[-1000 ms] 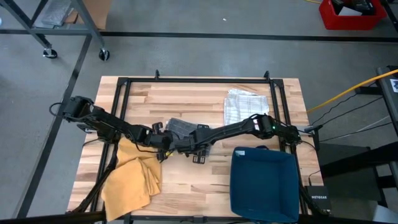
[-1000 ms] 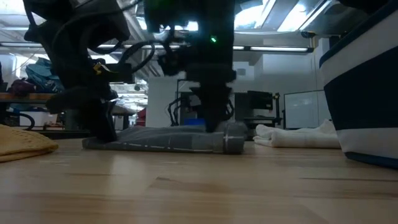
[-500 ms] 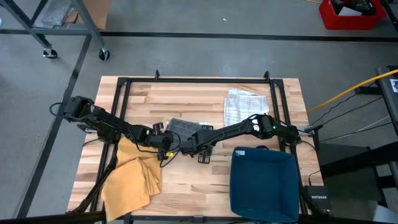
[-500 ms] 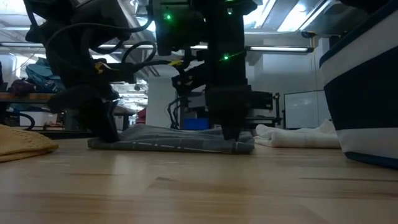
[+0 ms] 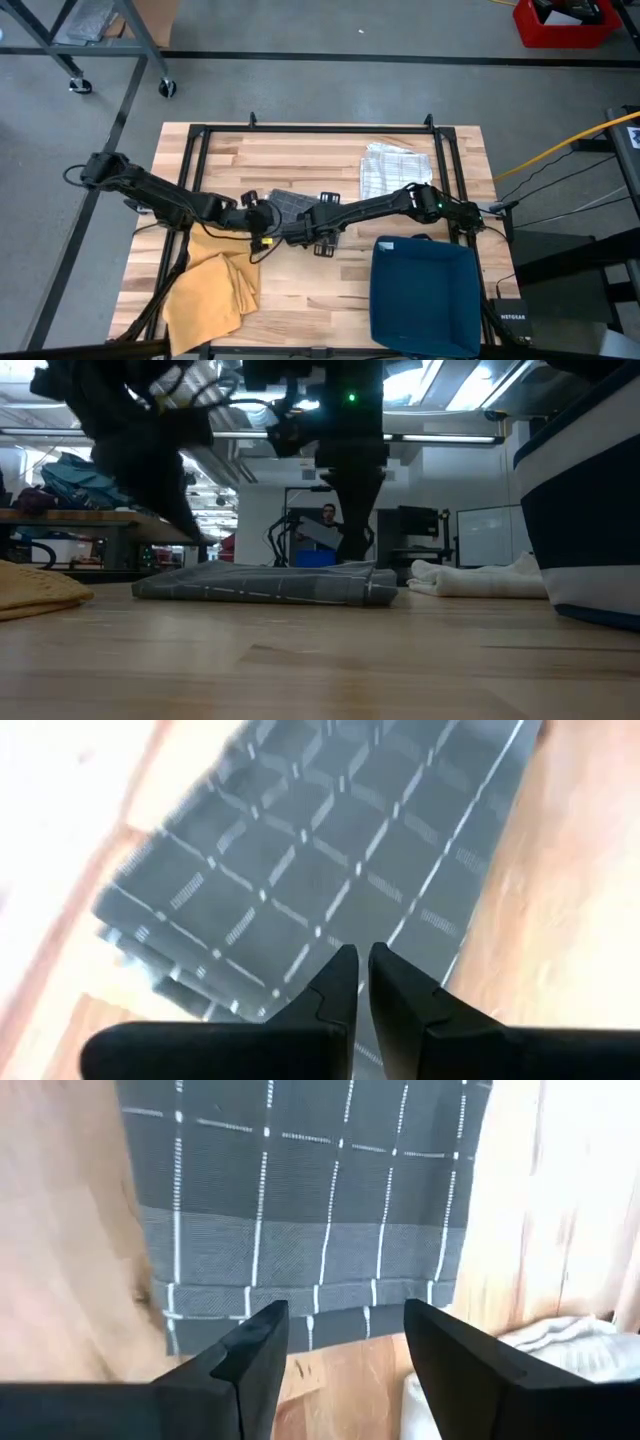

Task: Fold towel
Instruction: Stack the gray towel on top of the white towel

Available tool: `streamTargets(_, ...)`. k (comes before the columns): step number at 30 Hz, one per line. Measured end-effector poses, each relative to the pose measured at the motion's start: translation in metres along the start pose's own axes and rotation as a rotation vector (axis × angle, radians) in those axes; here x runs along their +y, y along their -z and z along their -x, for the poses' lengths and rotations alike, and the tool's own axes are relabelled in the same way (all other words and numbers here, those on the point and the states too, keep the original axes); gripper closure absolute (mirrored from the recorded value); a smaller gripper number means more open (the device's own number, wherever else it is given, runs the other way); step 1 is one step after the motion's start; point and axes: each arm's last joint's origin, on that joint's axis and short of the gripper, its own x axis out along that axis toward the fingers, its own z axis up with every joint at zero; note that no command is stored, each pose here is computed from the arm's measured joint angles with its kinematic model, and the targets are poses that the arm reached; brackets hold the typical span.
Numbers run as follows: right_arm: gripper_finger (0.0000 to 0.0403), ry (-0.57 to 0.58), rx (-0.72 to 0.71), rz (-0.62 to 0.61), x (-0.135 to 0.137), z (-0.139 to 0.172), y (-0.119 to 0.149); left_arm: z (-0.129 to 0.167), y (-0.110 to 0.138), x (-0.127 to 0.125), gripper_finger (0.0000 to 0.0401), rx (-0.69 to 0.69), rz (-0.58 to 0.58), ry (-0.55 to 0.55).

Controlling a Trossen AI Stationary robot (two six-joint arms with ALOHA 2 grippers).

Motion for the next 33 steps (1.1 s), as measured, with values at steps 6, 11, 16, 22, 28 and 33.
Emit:
streamTargets(6, 0.0197, -0.027, -0.023, -0.024, -0.006, 0.029, 0.000, 0.021, -0.008, 0.008, 0.0357, -0.088, 0.045, 0.028)
streamTargets(11, 0.0197, -0.093, -0.060, -0.037, -0.014, 0.055, 0.001, 0.031, -0.009, 0.017, 0.0328, -0.098, 0.065, 0.018)
streamTargets(16, 0.0197, -0.131, -0.149, -0.045, -0.034, 0.095, 0.018, 0.038, -0.011, 0.020, 0.0304, -0.128, 0.079, 0.025)
streamTargets(22, 0.0197, -0.091, -0.342, -0.109, -0.074, 0.160, 0.061, 0.041, -0.012, 0.021, 0.0295, -0.145, 0.045, 0.029)
streamTargets(28, 0.0197, 0.014, -0.464, -0.288, -0.100, 0.192, 0.113, 0.041, -0.012, 0.021, 0.0294, -0.142, 0.068, 0.030)
streamTargets(33, 0.0197, 0.033, -0.482, -0.366, -0.083, 0.160, 0.140, 0.041, -0.012, 0.021, 0.0294, -0.142, 0.060, 0.029)
